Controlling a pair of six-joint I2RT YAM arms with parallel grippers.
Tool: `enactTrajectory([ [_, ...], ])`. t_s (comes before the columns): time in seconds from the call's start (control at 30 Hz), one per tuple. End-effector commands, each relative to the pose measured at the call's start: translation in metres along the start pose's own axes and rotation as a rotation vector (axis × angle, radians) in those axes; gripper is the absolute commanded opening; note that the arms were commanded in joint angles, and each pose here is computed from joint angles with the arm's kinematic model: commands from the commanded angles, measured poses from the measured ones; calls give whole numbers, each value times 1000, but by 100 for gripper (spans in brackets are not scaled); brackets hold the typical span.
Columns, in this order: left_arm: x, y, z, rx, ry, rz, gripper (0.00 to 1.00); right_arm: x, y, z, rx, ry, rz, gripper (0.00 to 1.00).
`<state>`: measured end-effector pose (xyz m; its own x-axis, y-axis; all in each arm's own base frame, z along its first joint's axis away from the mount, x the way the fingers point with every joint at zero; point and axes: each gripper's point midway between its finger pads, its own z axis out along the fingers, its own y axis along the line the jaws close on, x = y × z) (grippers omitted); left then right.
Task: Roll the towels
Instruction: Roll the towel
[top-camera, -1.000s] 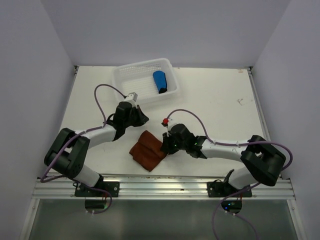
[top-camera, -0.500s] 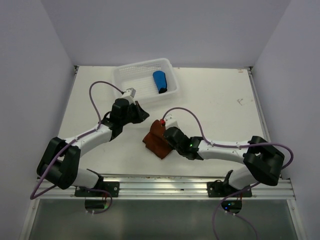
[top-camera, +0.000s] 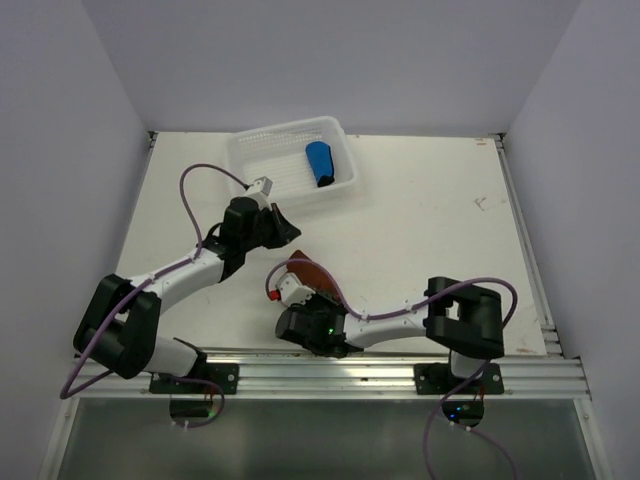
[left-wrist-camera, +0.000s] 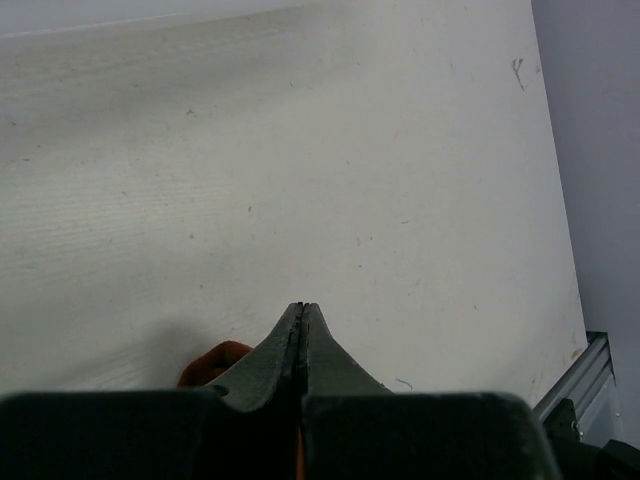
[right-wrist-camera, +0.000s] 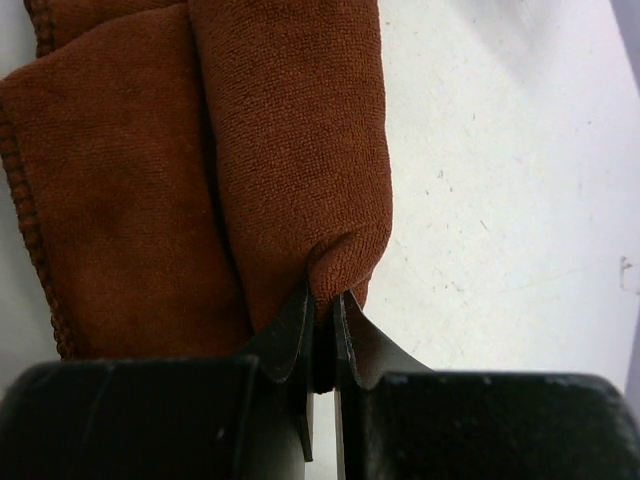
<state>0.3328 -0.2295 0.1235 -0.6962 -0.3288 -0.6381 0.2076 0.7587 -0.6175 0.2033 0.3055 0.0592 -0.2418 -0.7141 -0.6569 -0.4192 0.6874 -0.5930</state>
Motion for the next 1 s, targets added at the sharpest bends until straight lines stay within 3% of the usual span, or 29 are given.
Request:
enactTrajectory([
  [0.0,-15,-20,-4,68,-28,-13,0,-10,-11,-8,125,-18,-83,0],
  [0.3,18,-40,-8,139,28,-18,0,-23,11,-13,139,-25,-173,0],
  [0.7,95,6,-15,70,141,-76,0,-16,29,-10,120,5,-204,2],
  [0.8,104,17,-14,35,155,-72,0,-17,32,-11,102,8,-190,7],
  [0.97,115,38,-14,-49,170,-73,0,-19,34,-14,54,3,-135,26],
])
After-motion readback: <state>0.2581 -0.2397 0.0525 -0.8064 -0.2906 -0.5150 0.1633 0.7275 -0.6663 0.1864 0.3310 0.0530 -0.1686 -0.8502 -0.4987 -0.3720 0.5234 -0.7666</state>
